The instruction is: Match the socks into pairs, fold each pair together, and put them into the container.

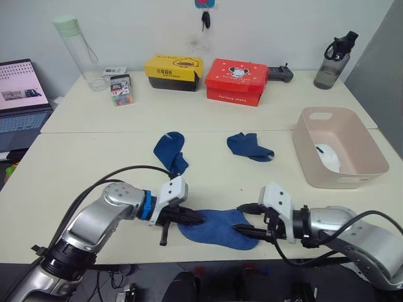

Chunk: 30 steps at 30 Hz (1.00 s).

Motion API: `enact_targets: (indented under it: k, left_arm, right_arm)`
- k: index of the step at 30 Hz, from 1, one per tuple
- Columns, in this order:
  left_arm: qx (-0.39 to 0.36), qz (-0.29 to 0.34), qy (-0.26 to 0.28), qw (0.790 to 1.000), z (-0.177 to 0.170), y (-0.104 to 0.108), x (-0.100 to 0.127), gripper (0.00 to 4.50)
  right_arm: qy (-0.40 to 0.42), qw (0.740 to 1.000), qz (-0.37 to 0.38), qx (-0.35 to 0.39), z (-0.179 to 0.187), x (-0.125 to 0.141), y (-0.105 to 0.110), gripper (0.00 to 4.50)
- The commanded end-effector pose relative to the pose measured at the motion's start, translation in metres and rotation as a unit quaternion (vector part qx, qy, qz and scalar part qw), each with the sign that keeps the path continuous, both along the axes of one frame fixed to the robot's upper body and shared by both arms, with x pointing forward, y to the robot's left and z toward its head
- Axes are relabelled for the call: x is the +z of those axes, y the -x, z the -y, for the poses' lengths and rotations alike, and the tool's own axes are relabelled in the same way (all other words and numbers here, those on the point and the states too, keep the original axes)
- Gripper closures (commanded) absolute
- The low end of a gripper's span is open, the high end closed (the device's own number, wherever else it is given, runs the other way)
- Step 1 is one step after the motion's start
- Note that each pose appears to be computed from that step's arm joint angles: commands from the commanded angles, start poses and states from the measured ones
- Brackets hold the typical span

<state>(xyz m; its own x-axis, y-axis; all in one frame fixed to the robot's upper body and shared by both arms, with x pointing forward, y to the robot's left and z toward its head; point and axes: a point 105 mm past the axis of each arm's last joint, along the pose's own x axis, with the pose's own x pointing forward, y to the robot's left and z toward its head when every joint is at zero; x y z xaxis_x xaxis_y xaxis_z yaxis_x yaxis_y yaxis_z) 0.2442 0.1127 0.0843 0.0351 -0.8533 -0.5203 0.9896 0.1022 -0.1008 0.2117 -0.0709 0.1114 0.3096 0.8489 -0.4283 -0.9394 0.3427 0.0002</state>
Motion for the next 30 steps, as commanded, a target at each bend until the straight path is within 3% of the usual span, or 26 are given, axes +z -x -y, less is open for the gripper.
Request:
enact_targets:
  k: [1, 5, 15, 20, 25, 28, 30]
  left_arm:
    - [0.002, -0.006, -0.018, 1.000, 0.001, -0.001, -0.017, 4.50]
    - [0.009, -0.010, -0.029, 0.999, 0.000, -0.003, -0.028, 4.50]
    - [0.023, -0.011, -0.038, 0.999, -0.003, -0.001, -0.036, 4.50]
    - [0.023, -0.011, -0.039, 0.999, -0.003, 0.001, -0.037, 4.50]
    - [0.024, -0.011, -0.029, 0.999, 0.000, 0.001, -0.035, 4.50]
    - [0.020, -0.005, -0.028, 0.999, 0.002, 0.000, -0.034, 4.50]
    - [0.021, -0.005, -0.024, 0.999, 0.003, -0.001, -0.033, 4.50]
  right_arm:
    - [0.009, 1.000, 0.014, 0.022, -0.009, -0.008, 0.003, 3.13]
    - [0.045, 0.999, 0.017, 0.024, -0.008, -0.029, -0.003, 4.47]
    - [0.102, 0.995, 0.020, -0.010, 0.026, -0.052, -0.012, 4.47]
    - [0.097, 0.995, 0.023, -0.022, 0.044, -0.044, -0.005, 4.47]
    - [-0.066, 0.993, -0.052, -0.080, 0.037, 0.001, 0.001, 4.47]
    - [-0.039, 0.990, -0.073, -0.115, 0.051, -0.004, 0.003, 4.47]
    - [-0.010, 0.991, -0.086, -0.105, 0.055, -0.011, 0.012, 4.09]
